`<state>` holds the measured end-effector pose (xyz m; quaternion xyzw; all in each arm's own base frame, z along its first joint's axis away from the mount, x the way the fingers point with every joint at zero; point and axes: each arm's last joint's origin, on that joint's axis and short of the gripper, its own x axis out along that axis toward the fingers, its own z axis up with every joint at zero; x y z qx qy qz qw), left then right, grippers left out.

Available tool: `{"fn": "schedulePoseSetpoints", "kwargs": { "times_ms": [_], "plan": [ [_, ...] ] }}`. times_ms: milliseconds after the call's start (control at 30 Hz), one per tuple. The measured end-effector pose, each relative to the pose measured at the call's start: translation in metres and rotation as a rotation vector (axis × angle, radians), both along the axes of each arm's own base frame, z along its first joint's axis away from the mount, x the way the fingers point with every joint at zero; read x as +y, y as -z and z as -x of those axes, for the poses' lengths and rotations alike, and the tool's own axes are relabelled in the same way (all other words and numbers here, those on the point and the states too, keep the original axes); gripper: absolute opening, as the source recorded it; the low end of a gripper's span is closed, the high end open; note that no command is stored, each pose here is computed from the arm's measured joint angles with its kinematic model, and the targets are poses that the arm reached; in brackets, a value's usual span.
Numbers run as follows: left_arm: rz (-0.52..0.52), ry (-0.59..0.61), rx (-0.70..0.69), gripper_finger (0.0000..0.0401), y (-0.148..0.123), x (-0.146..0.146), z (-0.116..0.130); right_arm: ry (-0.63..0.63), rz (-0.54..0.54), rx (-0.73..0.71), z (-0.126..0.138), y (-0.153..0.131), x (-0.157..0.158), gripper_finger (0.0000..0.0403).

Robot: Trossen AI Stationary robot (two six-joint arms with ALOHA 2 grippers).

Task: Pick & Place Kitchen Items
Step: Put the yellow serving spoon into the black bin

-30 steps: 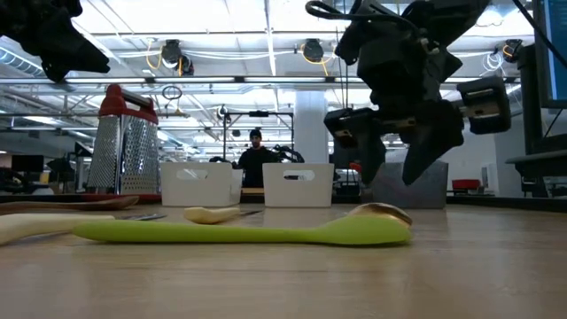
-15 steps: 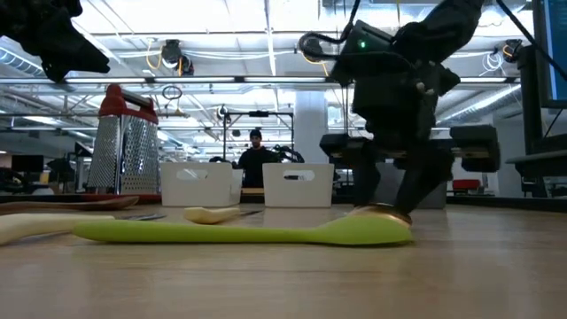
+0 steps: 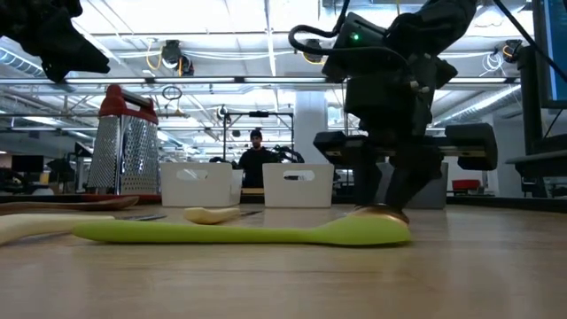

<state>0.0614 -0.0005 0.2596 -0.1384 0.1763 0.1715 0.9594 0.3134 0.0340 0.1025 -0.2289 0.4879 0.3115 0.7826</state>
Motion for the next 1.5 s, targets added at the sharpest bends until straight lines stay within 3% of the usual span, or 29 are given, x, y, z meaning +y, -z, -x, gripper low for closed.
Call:
{"fn": "schedulePoseSetpoints", "kwargs": {
  "times_ms": [200,567,1033,1167,1500],
  "plan": [
    [0.000,-0.001,0.000,0.0102,0.000,0.000,0.000,0.115,-0.037,0.038,0.001,0.001,0.002,0.0015],
    [0.000,-0.001,0.000,0.0102,0.000,0.000,0.000,0.197,-0.049,0.090,0.004,0.000,-0.004,0.0011],
    [0.002,-0.005,-0.002,0.0102,0.000,0.000,0.000,0.392,-0.122,-0.030,0.010,-0.050,-0.028,0.0011],
    [0.002,-0.006,-0.003,0.0102,0.000,0.000,0.000,0.496,-0.204,-0.060,0.013,-0.066,-0.039,0.0011],
    [-0.001,-0.011,-0.002,0.0102,0.000,0.000,0.000,0.648,-0.684,-0.052,0.029,-0.113,-0.071,0.0011]
  ]
}}
